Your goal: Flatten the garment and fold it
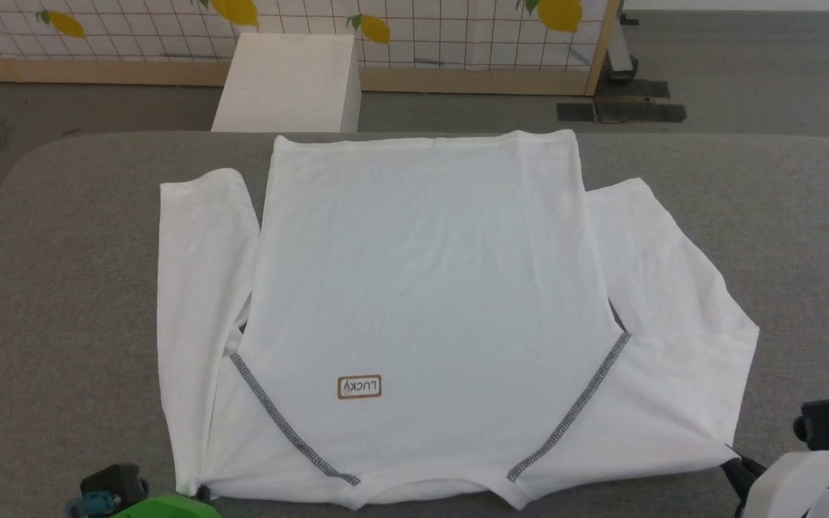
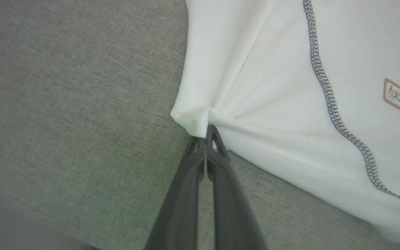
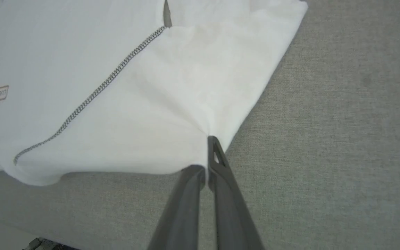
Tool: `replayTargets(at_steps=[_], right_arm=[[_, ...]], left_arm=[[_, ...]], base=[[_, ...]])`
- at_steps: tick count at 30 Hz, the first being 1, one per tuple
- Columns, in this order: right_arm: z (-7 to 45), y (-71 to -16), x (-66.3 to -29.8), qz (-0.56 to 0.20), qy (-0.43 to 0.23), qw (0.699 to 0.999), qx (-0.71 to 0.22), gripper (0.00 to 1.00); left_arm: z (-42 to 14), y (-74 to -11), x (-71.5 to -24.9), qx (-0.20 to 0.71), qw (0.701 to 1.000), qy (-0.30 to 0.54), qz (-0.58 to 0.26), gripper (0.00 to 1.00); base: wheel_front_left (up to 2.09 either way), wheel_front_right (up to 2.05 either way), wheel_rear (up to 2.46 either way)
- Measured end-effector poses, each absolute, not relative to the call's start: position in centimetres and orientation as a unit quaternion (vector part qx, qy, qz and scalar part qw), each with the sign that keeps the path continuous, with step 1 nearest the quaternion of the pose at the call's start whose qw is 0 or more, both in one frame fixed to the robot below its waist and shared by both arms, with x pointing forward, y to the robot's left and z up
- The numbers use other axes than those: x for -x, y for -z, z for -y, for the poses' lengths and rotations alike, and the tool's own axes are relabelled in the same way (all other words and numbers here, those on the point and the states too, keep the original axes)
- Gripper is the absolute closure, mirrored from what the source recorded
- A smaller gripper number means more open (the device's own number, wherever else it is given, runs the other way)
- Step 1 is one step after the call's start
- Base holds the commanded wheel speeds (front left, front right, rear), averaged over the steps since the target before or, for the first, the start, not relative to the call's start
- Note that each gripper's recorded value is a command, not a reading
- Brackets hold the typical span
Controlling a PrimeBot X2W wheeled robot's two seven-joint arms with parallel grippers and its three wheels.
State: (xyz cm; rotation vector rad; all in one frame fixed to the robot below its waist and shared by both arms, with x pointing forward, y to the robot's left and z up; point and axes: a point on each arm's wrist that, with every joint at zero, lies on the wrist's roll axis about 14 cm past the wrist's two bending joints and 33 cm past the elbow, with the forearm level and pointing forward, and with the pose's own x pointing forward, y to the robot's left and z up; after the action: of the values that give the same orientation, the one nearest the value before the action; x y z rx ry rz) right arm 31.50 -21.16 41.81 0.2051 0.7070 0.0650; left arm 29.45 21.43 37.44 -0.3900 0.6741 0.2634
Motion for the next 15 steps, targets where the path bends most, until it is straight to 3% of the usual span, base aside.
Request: replayTargets(at_steps=[2,3,4,5,6,7,8,15], right_arm=[[20.6,-41.0,-31.1,-0.366,-0.040,0.926,-0.088,1.00],[20.2,-40.7,-31.0,-0.371,-0.045,0.923,-0.085,1.00],[19.7,-40.3,-30.8,-0.380,-0.051,0.920,-0.083,1.00],[19.4,-39.8,-30.6,-0.388,-0.055,0.916,-0.083,1.00],[19.2,-39.6,-30.5,-0.392,-0.057,0.914,-0.083,0.77],[19.1,-39.3,-30.4,-0.396,-0.057,0.913,-0.085,0.16],[19.0,-39.0,-30.3,-0.399,-0.057,0.911,-0.087,0.00],[20.3,-40.1,-30.9,-0.378,-0.040,0.920,-0.093,0.00]], left_arm=[[-21.0,-37.1,-29.5,0.198,0.911,-0.123,-0.341,1.00],[-20.9,-37.1,-29.5,0.199,0.910,-0.122,-0.343,0.80],[-20.8,-37.1,-29.6,0.200,0.909,-0.121,-0.344,0.23],[-20.8,-37.1,-29.7,0.201,0.909,-0.121,-0.345,0.00],[-20.7,-37.1,-29.7,0.206,0.907,-0.122,-0.345,0.00],[-20.6,-37.1,-29.8,0.210,0.906,-0.122,-0.346,0.00],[-20.5,-37.1,-29.8,0.213,0.906,-0.120,-0.347,0.00],[-21.8,-38.7,-30.6,0.220,0.911,-0.129,-0.325,0.00]], base=[[0.00,0.00,0.00],[0.00,0.00,0.00],[0.00,0.00,0.00],[0.00,0.00,0.00],[0.00,0.00,0.00],[0.00,0.00,0.00],[0.00,0.00,0.00],[0.00,0.00,0.00]])
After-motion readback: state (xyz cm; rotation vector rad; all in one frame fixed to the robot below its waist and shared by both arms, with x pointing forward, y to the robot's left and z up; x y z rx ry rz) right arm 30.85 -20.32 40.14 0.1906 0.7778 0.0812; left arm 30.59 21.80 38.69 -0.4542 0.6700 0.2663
